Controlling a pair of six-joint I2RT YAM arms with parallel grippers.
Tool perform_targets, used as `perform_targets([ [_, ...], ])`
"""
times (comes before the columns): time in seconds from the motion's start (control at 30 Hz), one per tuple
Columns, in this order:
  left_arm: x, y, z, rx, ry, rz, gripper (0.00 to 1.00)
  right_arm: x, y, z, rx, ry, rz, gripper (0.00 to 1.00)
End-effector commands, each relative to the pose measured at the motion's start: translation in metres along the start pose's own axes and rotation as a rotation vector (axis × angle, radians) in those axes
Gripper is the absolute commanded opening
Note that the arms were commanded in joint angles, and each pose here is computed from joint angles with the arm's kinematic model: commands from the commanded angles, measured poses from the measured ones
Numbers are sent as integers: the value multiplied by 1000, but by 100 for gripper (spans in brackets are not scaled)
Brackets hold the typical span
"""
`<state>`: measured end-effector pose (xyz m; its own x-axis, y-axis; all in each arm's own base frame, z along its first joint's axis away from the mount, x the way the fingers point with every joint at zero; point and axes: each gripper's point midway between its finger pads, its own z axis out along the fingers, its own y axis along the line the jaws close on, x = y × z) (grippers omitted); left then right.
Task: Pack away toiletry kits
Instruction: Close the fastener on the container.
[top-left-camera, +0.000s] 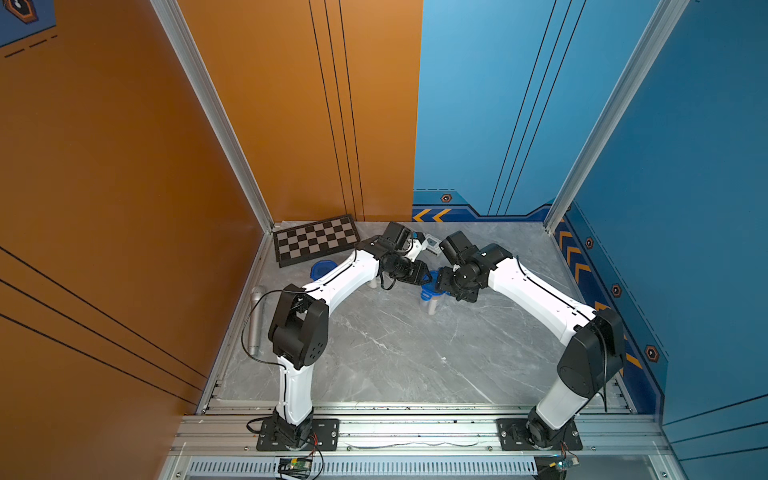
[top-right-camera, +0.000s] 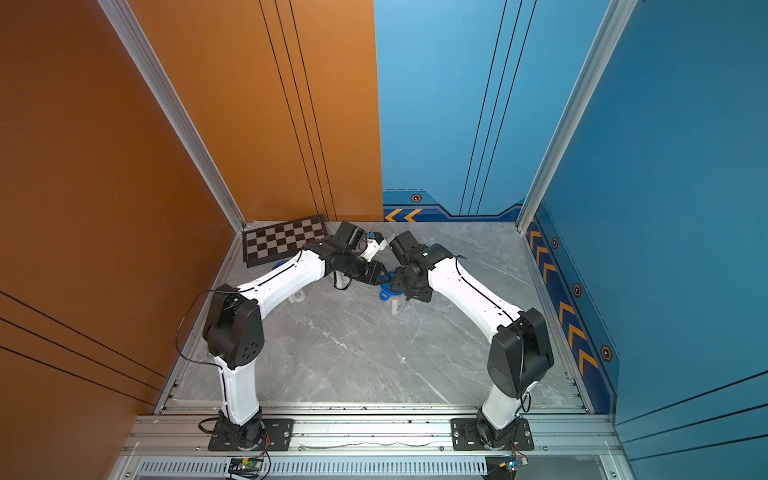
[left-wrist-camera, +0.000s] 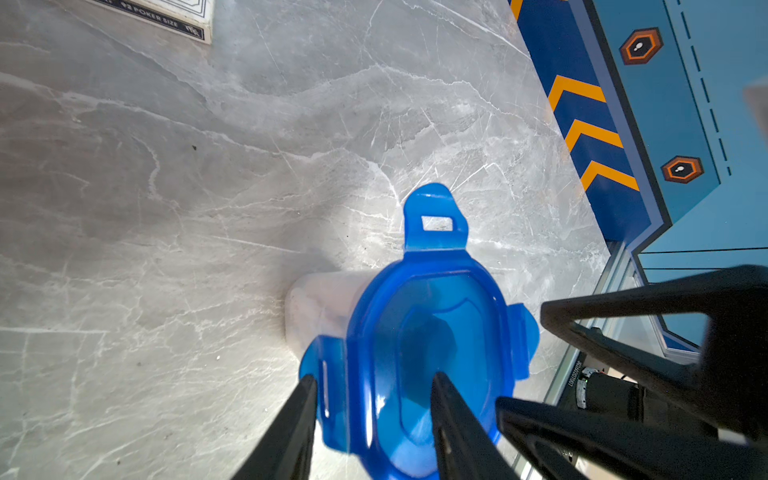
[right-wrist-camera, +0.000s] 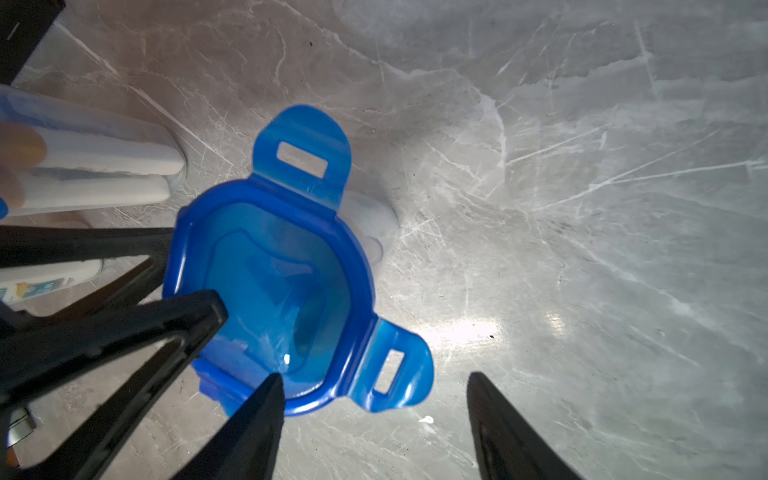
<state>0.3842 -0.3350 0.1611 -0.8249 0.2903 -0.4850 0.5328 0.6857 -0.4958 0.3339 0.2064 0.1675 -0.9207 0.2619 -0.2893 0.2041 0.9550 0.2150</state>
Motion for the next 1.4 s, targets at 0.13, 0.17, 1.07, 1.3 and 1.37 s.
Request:
perform_targets([
  [0.13,42,2,16,-18,137,-46,45,-8,7,-14,18,-21,-40,58],
  [0.17,42,2,16,-18,136,-47,45,-6,8,-11,19,-11,-40,56],
  [1.07,52,-7,20,22,167,-74,43,4,10,42,-75,75,71,47],
  [1.3,54,-18,22,58,178,-84,43,-1,14,50,-134,76,117,49],
  [1.37,54,-20,22,61,180,-84,43,-2,14,51,-136,78,120,51],
])
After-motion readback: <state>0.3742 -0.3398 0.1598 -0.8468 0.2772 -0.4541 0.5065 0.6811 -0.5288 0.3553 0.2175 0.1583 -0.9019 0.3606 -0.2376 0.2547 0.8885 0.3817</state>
